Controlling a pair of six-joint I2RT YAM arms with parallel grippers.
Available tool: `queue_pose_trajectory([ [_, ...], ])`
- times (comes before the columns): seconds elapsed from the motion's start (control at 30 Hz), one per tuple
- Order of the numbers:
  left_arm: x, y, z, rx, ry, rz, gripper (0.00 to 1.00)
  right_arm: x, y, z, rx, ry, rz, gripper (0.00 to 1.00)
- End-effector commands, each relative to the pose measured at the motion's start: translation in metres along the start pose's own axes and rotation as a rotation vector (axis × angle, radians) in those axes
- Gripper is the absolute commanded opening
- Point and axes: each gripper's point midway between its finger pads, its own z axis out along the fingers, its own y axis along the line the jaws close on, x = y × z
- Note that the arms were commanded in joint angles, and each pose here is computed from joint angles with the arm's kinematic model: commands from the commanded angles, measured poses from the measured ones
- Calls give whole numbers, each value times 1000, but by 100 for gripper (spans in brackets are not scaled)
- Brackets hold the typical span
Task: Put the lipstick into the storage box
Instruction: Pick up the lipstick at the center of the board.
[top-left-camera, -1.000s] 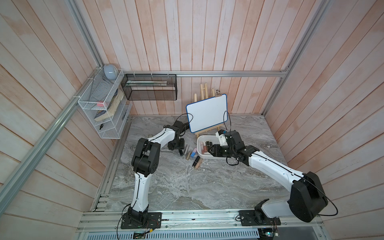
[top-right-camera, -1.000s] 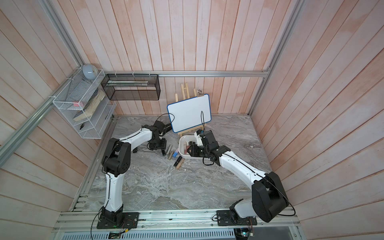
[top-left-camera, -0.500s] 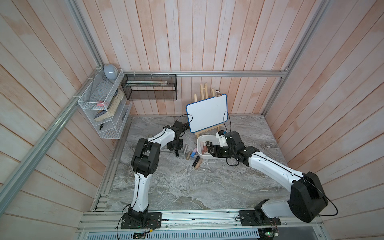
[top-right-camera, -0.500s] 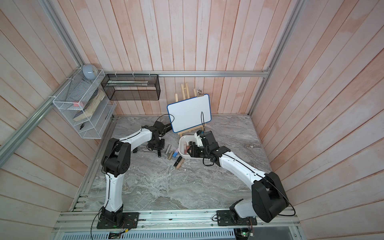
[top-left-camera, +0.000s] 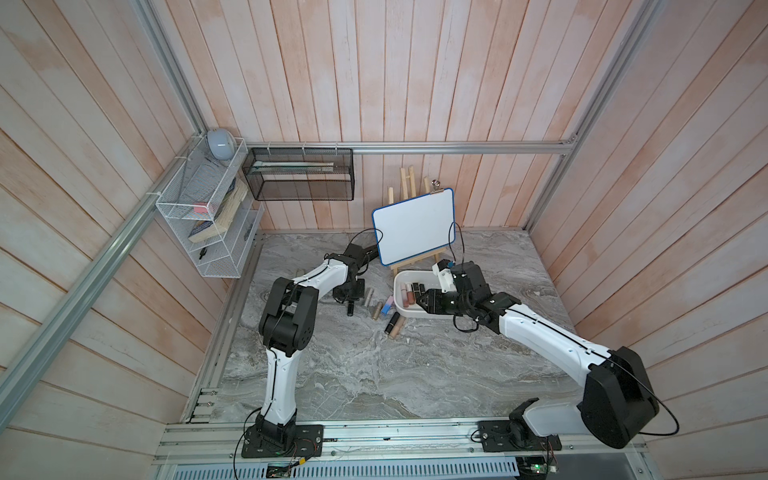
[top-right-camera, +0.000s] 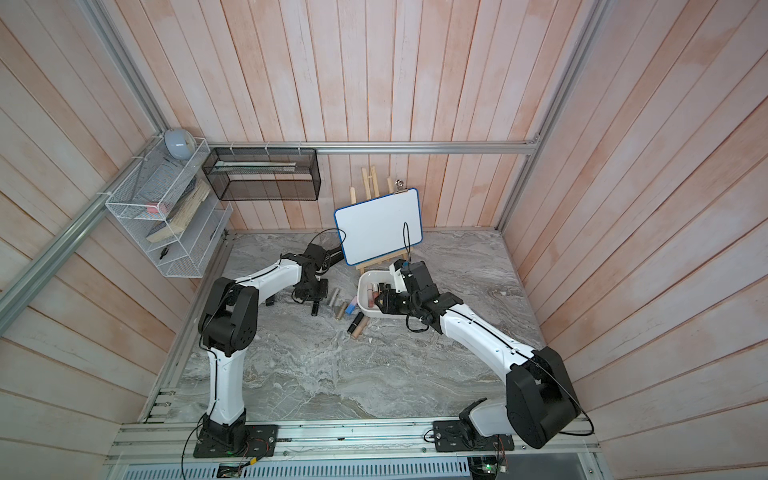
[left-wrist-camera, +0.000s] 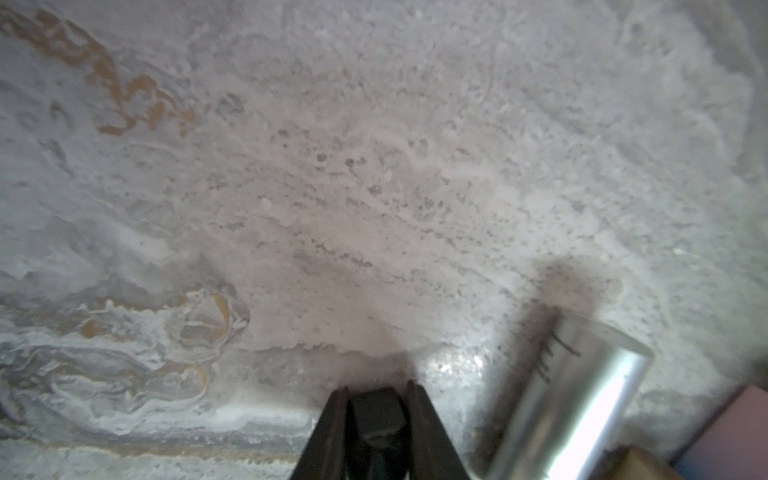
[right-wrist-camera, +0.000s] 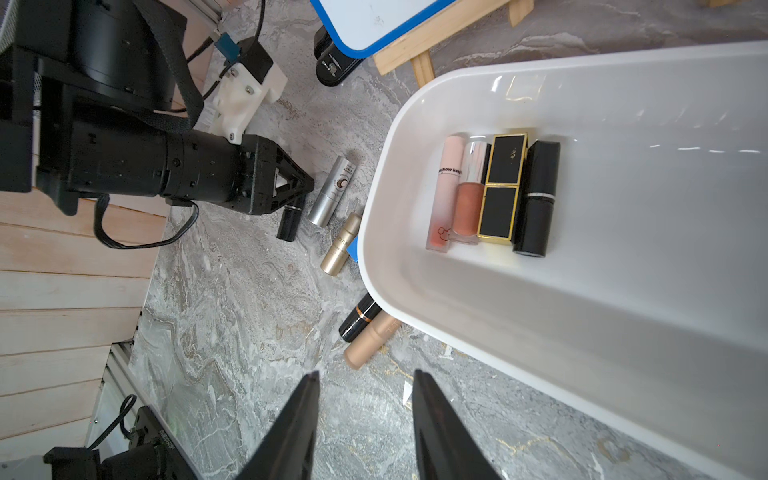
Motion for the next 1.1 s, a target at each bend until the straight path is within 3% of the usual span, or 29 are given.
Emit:
queue_pose_trajectory([
  [0.0, 8, -2, -5, 52, 14, 7, 18, -8, 9, -6, -22, -33, 0, 41],
  [0.33, 2, -8, -28, 184, -36, 4, 18, -8, 15, -7, -47, -30, 2, 44],
  [0.5, 3, -13, -54, 334, -76, -23, 18, -9, 23, -5, -94, -22, 6, 45],
  [0.67, 8, -23, -93, 518, -130, -43, 18, -10, 42, -3, -188, 0, 7, 46],
  [0.93, 12, -58, -186, 947, -288, -42, 18, -13, 85, -2, -366, 36, -17, 48],
  [1.07, 15, -67, -224, 1089, -374, -34, 18, -15, 110, -6, -483, 46, -27, 50],
])
